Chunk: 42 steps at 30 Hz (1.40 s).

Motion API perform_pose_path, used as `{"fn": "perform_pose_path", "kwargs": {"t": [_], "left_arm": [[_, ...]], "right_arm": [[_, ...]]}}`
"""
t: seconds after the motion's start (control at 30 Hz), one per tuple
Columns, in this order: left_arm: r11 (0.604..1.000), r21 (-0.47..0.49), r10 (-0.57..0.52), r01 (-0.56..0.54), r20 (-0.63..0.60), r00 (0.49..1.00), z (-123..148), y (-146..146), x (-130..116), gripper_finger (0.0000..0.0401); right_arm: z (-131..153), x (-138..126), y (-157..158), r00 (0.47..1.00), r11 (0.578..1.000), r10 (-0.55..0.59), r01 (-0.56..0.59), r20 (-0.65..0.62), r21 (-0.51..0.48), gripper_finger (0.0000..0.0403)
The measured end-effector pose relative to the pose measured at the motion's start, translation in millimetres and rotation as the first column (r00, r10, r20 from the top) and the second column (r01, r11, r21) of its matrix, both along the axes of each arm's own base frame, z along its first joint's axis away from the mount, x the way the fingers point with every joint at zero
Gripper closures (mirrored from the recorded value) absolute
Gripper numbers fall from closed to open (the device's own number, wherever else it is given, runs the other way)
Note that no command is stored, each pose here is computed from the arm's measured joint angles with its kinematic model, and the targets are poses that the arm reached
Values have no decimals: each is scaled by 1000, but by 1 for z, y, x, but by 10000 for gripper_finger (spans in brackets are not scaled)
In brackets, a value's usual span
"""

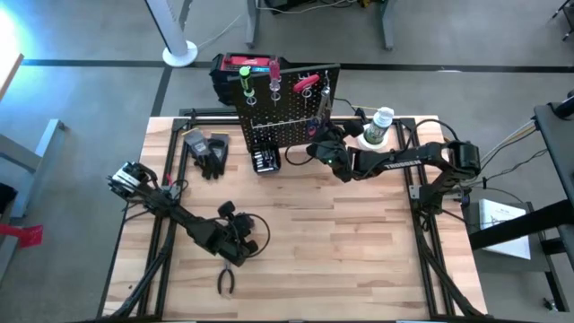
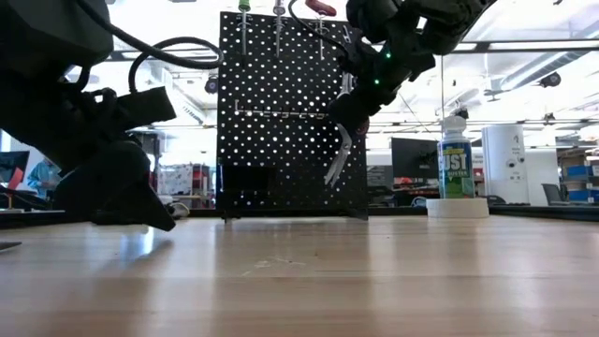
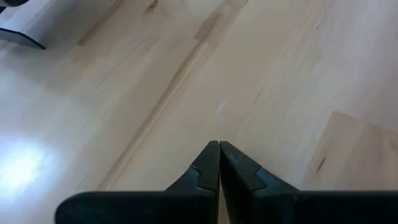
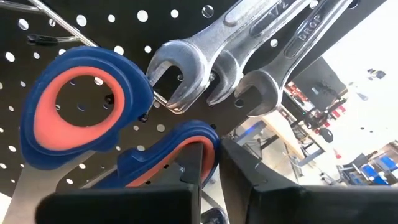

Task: Hang tools onto peg board
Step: Hang the blue scissors on the pegboard

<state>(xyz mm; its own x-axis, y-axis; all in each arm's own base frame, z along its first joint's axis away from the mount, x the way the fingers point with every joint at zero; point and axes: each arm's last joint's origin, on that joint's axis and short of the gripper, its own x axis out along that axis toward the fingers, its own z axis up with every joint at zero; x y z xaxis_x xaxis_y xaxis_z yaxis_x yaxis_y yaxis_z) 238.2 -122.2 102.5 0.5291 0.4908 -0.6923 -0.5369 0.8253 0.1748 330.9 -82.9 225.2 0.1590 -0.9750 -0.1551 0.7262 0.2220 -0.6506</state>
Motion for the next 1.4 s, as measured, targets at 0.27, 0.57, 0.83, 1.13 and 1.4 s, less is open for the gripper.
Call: {"fn": "perform_pose_path", "kwargs": {"t": [0.27,0.57,0.83,1.13,1.4], "left_arm": [[1000,0,-3,3,1,1000,0,0,1,401],[1000,-3,-4,4,7,1000,1,-1,1,401],[1000,-3,-8,8,8,1000,1,-2,1,401],[1000,12,-4,4,17,1000,1,-1,1,401],[1000,10,-3,3,22,1000,1,-2,1,401]], "right_arm": [[4,0,8,999,1000,26,-27,-20,-7,398],[18,-3,24,996,996,87,-87,-6,-11,398],[38,-12,41,992,993,120,-119,37,-28,378],[41,-7,48,976,975,218,-218,16,-34,400],[35,9,50,976,970,208,-215,-69,-116,401]]}}
